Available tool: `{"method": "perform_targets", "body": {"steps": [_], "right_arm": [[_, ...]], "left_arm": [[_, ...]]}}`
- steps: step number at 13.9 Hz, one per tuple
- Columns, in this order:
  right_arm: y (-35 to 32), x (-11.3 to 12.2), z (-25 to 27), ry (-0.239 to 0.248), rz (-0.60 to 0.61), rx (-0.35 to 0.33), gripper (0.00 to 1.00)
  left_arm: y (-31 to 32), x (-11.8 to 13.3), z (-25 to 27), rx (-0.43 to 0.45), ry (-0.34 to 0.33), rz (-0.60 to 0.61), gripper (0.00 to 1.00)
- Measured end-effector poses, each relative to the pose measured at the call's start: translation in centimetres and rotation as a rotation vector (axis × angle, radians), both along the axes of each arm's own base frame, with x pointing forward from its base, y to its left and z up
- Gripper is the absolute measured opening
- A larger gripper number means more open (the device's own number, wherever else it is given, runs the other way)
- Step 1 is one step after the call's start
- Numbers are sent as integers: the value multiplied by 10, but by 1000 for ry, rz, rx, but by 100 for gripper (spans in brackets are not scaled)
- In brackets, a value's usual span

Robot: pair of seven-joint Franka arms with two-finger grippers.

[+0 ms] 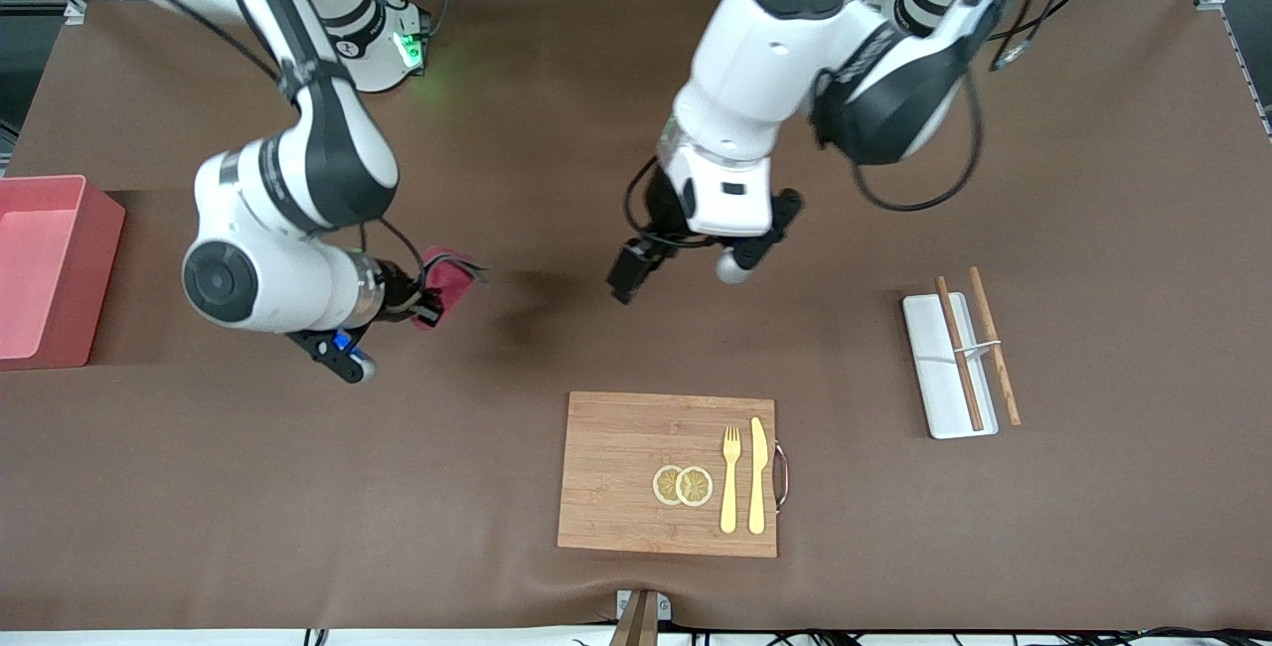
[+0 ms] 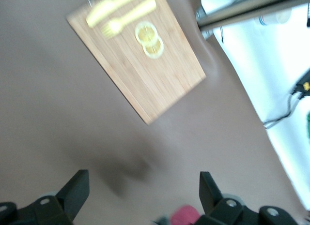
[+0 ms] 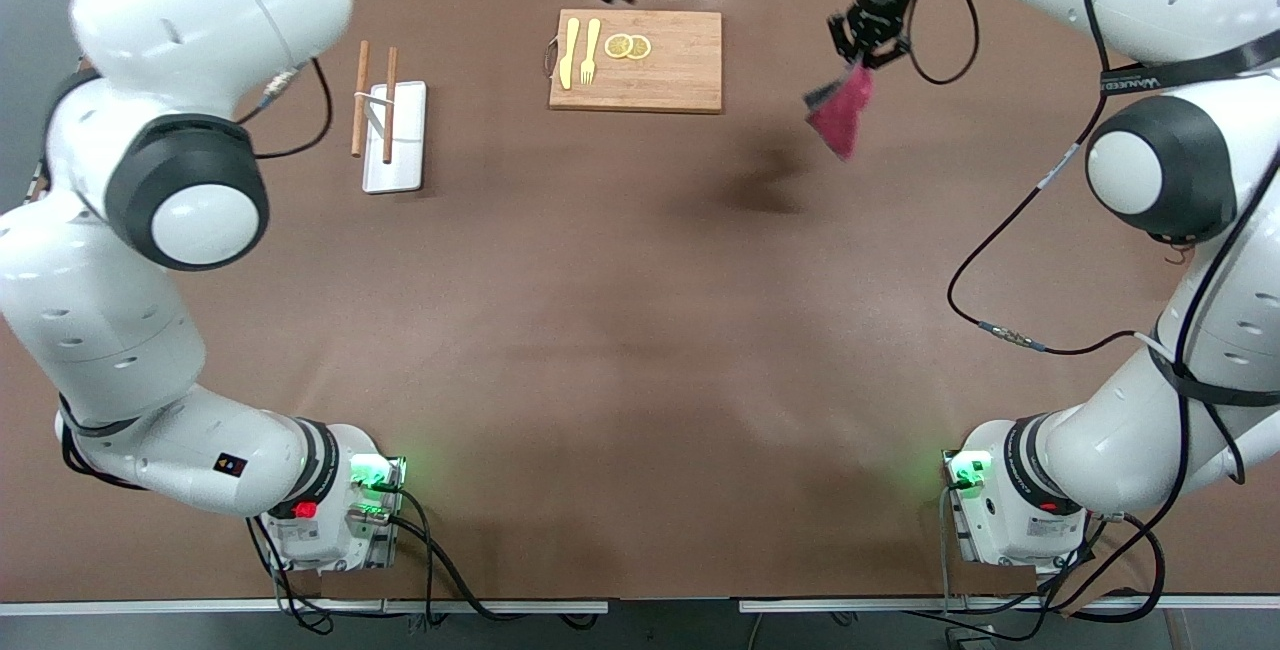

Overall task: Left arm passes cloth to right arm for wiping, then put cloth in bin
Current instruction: 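Move the cloth to the pink bin while the left gripper withdraws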

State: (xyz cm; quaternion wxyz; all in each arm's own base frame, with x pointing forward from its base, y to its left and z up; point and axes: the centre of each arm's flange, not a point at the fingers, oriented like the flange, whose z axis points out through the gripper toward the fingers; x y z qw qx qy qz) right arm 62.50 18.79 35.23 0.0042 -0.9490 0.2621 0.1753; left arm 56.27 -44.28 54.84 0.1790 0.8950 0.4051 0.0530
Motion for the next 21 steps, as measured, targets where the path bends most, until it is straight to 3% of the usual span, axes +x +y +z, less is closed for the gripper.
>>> {"method": "perform_targets", "body": {"steps": [3, 8, 14, 18, 21], "right_arm": [[-38, 2, -70, 41, 102, -84, 3], [-72, -5, -120, -23, 259, -149, 3], [-202, 7, -130, -58, 415, -51, 3], [-303, -3, -136, -63, 570, 28, 3], [-382, -17, -131, -68, 679, 30, 3]], "left_arm": [[51, 13, 8, 143, 28, -150, 100], [131, 27, 19, 293, 96, -383, 100], [193, 31, 42, 353, 124, -492, 100], [214, 25, 53, 377, 149, -538, 100], [237, 28, 62, 380, 140, -585, 100]]}}
